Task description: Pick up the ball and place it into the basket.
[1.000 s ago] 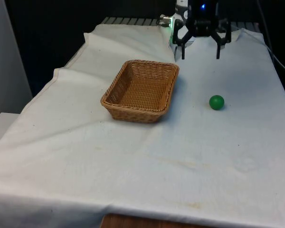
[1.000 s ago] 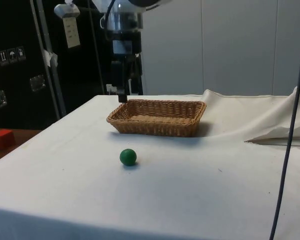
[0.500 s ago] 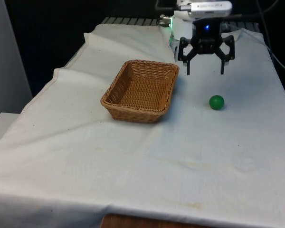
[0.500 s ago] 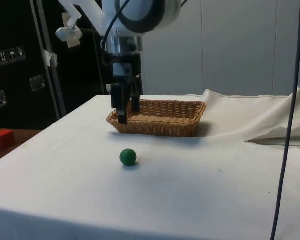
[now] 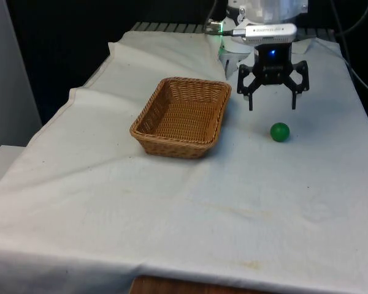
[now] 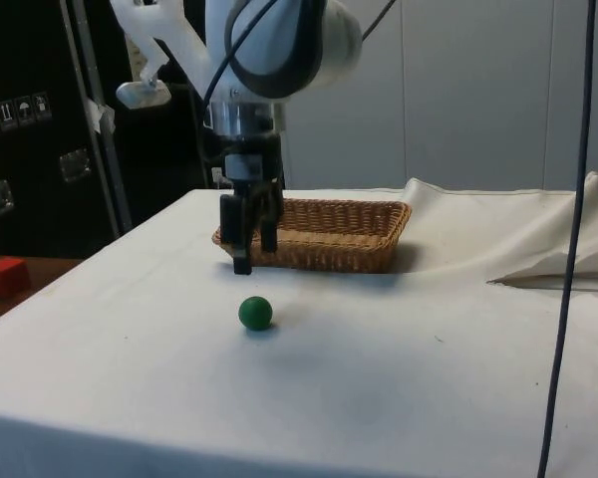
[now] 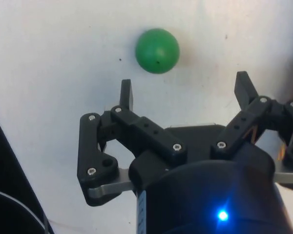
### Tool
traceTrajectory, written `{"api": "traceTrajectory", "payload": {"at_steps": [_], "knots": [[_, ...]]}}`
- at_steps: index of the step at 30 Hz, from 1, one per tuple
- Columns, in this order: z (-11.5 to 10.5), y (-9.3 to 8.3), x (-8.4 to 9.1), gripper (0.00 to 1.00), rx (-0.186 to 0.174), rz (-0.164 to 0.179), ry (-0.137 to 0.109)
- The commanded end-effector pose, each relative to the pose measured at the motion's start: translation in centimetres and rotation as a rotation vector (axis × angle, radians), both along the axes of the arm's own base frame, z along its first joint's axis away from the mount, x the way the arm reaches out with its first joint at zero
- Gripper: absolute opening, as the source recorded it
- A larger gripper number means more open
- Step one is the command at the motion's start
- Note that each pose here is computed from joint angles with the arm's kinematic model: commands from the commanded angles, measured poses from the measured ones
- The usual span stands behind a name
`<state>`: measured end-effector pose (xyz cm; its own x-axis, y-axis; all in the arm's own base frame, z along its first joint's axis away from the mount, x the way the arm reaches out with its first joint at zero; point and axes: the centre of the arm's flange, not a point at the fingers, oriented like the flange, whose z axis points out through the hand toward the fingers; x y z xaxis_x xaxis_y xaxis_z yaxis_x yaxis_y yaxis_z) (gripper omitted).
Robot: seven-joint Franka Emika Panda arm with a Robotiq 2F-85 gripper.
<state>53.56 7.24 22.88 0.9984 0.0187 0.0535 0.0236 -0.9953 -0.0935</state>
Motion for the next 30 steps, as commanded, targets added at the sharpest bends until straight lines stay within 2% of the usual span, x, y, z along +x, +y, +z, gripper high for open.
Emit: {"api": "traceTrajectory", "payload": {"at_steps": [1,2,9,10,11,18,19,20,28,29,30], "knots": [[-0.2,0.1,0.0,1.0,0.002,0.0,-0.001],[-0.3,0.5,0.0,1.0,0.018,-0.001,-0.013],[-2.0,1.7,-0.1,1.0,0.027,-0.001,-0.024],[-1.8,1.3,-0.1,1.0,0.012,-0.003,-0.014],[-2.1,1.9,-0.1,1.0,0.027,-0.002,-0.026],[-3.6,2.9,-0.3,1.0,0.019,0.001,-0.037],[-3.6,2.7,-0.4,1.0,0.01,0.004,-0.024],[-3.7,3.1,-0.4,1.0,0.018,0.002,-0.039],[-4.9,4.2,-0.5,1.0,0.001,0.009,-0.052],[-4.8,4.0,-0.6,1.0,0.002,0.013,-0.043],[-5.0,4.3,-0.5,1.0,0.0,0.01,-0.054]]}}
